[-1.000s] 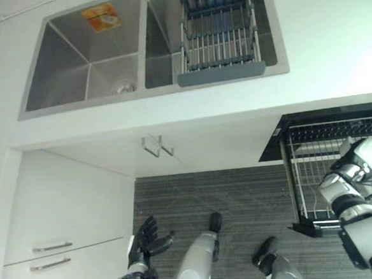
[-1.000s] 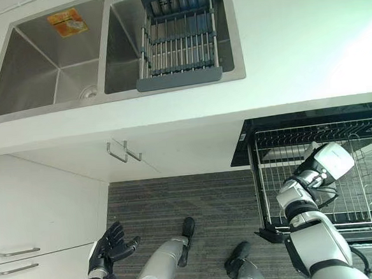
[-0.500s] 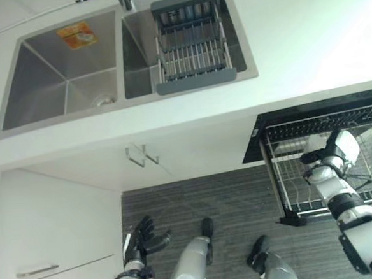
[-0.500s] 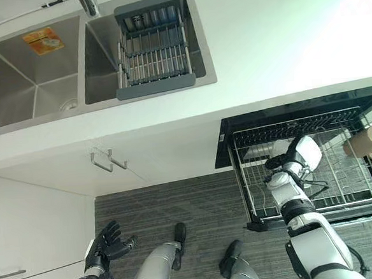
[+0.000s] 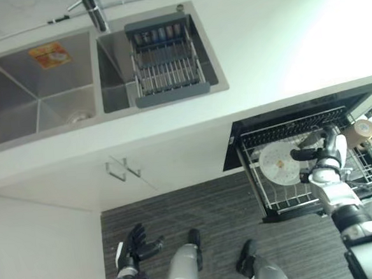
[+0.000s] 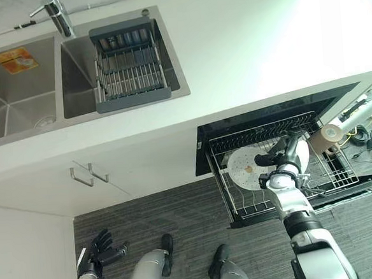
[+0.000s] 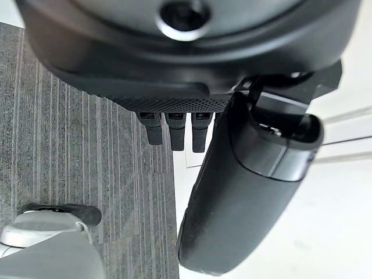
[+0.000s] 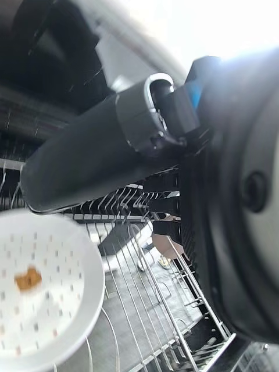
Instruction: Place the dishes in the dishwasher.
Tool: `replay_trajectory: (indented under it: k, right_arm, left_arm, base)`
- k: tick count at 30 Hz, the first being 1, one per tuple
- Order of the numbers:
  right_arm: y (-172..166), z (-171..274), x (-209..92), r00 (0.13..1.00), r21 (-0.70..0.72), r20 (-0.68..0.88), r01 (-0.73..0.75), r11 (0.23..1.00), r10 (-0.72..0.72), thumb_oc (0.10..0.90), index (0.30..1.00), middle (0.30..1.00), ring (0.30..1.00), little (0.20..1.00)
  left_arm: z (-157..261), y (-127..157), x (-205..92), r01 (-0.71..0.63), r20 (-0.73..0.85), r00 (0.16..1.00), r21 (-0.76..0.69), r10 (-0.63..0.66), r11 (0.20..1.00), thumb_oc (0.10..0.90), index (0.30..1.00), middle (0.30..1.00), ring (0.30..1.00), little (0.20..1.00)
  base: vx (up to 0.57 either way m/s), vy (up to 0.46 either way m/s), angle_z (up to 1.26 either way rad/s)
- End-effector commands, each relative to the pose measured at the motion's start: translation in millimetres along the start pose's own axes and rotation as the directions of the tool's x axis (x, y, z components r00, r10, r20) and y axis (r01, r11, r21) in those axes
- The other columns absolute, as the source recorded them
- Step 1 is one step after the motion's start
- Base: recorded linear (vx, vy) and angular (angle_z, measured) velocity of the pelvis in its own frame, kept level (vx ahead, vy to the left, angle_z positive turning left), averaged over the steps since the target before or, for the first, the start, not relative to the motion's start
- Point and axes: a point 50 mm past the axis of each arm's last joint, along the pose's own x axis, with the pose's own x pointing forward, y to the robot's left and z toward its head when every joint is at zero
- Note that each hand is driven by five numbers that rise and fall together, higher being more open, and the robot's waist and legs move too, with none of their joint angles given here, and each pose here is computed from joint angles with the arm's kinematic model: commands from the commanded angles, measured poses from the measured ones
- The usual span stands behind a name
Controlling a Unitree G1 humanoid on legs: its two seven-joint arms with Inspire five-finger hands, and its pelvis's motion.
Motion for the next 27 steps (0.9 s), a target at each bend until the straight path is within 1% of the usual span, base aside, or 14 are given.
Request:
replay_trajectory:
  k: [1,4,8,9,13,15,17,19,22,23,24,25,26,27]
  right_arm:
    - [-24,25,2,0.987,0.111,0.126,0.088,0.99,-0.102,0.8,0.9,0.9,0.9,0.9]
    - [-37,13,-8,0.992,0.18,0.083,0.076,0.981,-0.092,0.8,0.9,0.9,0.9,0.9]
    - [-61,-10,-21,0.993,0.314,0.016,0.105,0.943,-0.116,0.8,0.9,0.9,0.9,0.9]
    - [-74,-13,-24,0.988,0.394,-0.008,0.143,0.908,-0.152,0.8,0.9,0.9,0.9,0.9]
    - [-96,-12,-28,0.96,0.546,-0.039,0.253,0.799,-0.278,0.8,0.9,0.9,0.9,0.9]
    - [-114,-13,-35,0.912,0.626,-0.077,0.359,0.693,-0.402,0.8,0.9,0.9,0.9,0.9]
    - [-125,-20,-39,0.87,0.657,-0.125,0.433,0.617,-0.477,0.8,0.9,0.9,0.9,0.9]
    - [-129,-34,-42,0.853,0.673,-0.191,0.474,0.568,-0.485,0.8,0.9,0.9,0.9,0.9]
    - [-125,-58,-44,0.834,0.634,-0.287,0.535,0.559,-0.472,0.8,0.9,0.9,0.9,0.9]
    - [-113,-96,-44,0.816,0.626,-0.456,0.577,0.524,-0.355,0.411,0.316,0.316,0.316,0.316]
    - [-104,-116,-44,0.814,0.654,-0.531,0.57,0.497,-0.236,0.4,0.3,0.3,0.3,0.3]
    - [-99,-125,-43,0.819,0.689,-0.551,0.556,0.464,-0.162,0.4,0.3,0.3,0.3,0.3]
    - [-89,-144,-49,0.793,0.708,-0.605,0.577,0.407,-0.071,0.4,0.3,0.3,0.3,0.3]
    - [-89,-145,-49,0.792,0.711,-0.607,0.577,0.403,-0.063,0.4,0.3,0.3,0.3,0.3]
  left_arm:
    - [-7,17,-13,-0.044,0.025,0.999,0.05,0.043,0.998,0.8,0.9,0.9,0.9,0.9]
    - [-13,21,-16,-0.07,0.007,0.998,0.052,0.07,0.996,0.8,0.9,0.9,0.9,0.9]
    - [-22,25,-22,-0.096,-0.018,0.995,0.057,0.097,0.994,0.8,0.9,0.9,0.9,0.9]
    - [-25,27,-23,-0.101,-0.029,0.994,0.065,0.103,0.993,0.8,0.9,0.9,0.9,0.9]
    - [-28,27,-24,-0.108,-0.036,0.993,0.067,0.111,0.992,0.8,0.9,0.9,0.9,0.9]
    - [-31,25,-24,-0.118,-0.045,0.992,0.053,0.121,0.992,0.8,0.9,0.9,0.9,0.9]
    - [-33,23,-24,-0.119,-0.052,0.991,0.049,0.121,0.992,0.8,0.9,0.9,0.9,0.9]
    - [-35,20,-24,-0.115,-0.06,0.991,0.048,0.118,0.992,0.8,0.9,0.9,0.9,0.9]
    - [-37,17,-24,-0.107,-0.068,0.992,0.051,0.11,0.993,0.8,0.9,0.9,0.9,0.9]
    - [-36,16,-23,-0.099,-0.074,0.992,0.058,0.103,0.993,0.8,0.9,0.9,0.9,0.9]
    - [-35,17,-21,-0.095,-0.075,0.992,0.062,0.099,0.994,0.8,0.9,0.9,0.9,0.9]
    - [-35,17,-21,-0.09,-0.076,0.993,0.067,0.095,0.994,0.8,0.9,0.9,0.9,0.9]
    - [-34,19,-20,-0.085,-0.08,0.993,0.077,0.091,0.993,0.8,0.9,0.9,0.9,0.9]
    - [-34,19,-20,-0.084,-0.081,0.993,0.078,0.09,0.993,0.8,0.9,0.9,0.9,0.9]
  base:
    - [0.06,-0.022,-0.21]
    - [0.07,-0.032,-0.14]
    - [0.07,-0.047,-0.24]
    - [0.07,-0.059,-0.35]
    - [0.04,-0.037,-0.34]
    - [0.04,-0.01,-0.2]
    - [0.03,-0.004,-0.25]
    - [0.01,-0.01,-0.09]
    - [0.0,-0.011,0.0]
    - [0.01,-0.048,0.01]
    - [0.01,-0.055,0.02]
    - [0.02,-0.056,0.01]
    - [0.02,-0.041,0.04]
    - [0.03,-0.058,0.04]
